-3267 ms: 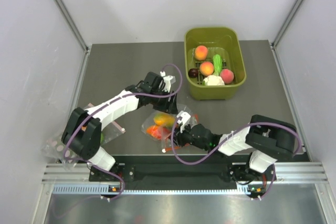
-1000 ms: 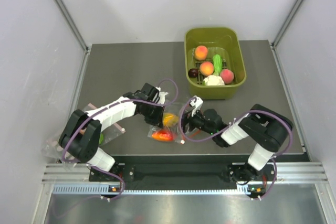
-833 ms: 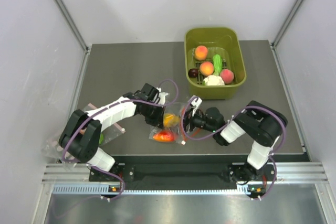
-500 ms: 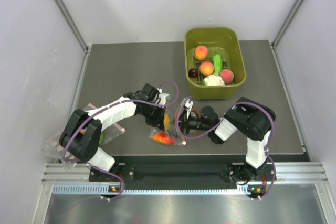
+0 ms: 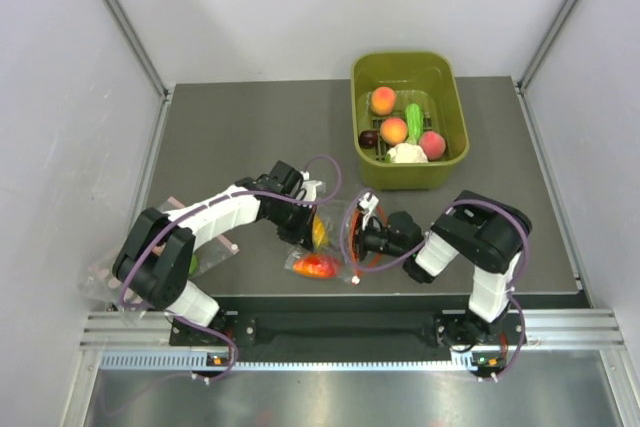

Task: Open the zip-top bag and remove the fake food

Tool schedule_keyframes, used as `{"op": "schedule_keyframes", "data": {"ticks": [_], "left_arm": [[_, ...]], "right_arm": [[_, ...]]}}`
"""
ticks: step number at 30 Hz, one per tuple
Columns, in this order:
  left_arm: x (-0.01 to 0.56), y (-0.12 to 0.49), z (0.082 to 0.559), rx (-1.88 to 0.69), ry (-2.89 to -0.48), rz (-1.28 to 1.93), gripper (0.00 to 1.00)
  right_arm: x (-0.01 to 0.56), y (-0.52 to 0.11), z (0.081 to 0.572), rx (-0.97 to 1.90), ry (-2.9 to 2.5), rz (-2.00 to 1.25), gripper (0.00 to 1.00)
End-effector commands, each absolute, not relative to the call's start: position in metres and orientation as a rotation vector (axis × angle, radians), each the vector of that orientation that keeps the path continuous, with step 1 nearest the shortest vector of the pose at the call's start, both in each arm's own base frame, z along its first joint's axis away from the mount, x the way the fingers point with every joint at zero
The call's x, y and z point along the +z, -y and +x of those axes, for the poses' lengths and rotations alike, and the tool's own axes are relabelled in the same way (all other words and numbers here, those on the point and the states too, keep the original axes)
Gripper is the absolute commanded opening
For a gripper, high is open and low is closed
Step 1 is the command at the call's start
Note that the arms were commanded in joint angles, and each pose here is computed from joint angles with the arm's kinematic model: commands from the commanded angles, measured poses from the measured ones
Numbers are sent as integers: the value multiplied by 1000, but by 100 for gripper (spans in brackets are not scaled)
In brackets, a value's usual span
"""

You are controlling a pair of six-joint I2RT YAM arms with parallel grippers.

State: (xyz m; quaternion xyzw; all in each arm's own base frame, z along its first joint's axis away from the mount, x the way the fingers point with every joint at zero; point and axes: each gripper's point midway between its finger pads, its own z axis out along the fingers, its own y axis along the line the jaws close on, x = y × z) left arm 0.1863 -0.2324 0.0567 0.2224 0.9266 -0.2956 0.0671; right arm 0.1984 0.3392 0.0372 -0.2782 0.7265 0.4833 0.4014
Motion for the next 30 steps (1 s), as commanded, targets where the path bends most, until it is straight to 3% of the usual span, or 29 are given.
{"op": "schedule_keyframes", "data": {"ticks": [1,8,13,15,16,20,24,25,26,30], "left_arm": [[67,238,194,-907,-2703,715,0],[73,236,198,-873,-2678,712,0],[80,238,196,-905,-2646,725,0],[85,243,191,-968,-2630,742,0],[87,244,190,-987,-2621,749,0],[97,254,184,-1080,-2566,790,0],[98,258,178,-1109,-2552,824,0],[98,258,178,-1111,-2552,824,0],[99,260,176,-1127,-2547,836,0],[101,264,172,-1156,-2534,864,0]], "right_arm": [[83,-339,215,1173,-1648,-627,7],[85,-321,213,1108,-1676,-586,1],[87,-321,210,1098,-1680,-614,4],[84,-325,206,1094,-1689,-641,11],[88,-330,207,1100,-1680,-646,21],[94,-341,204,1105,-1658,-660,43],[100,-346,204,1117,-1637,-659,58],[101,-347,203,1119,-1634,-659,63],[103,-348,204,1117,-1633,-657,75],[91,-350,210,997,-1678,-683,77]]}}
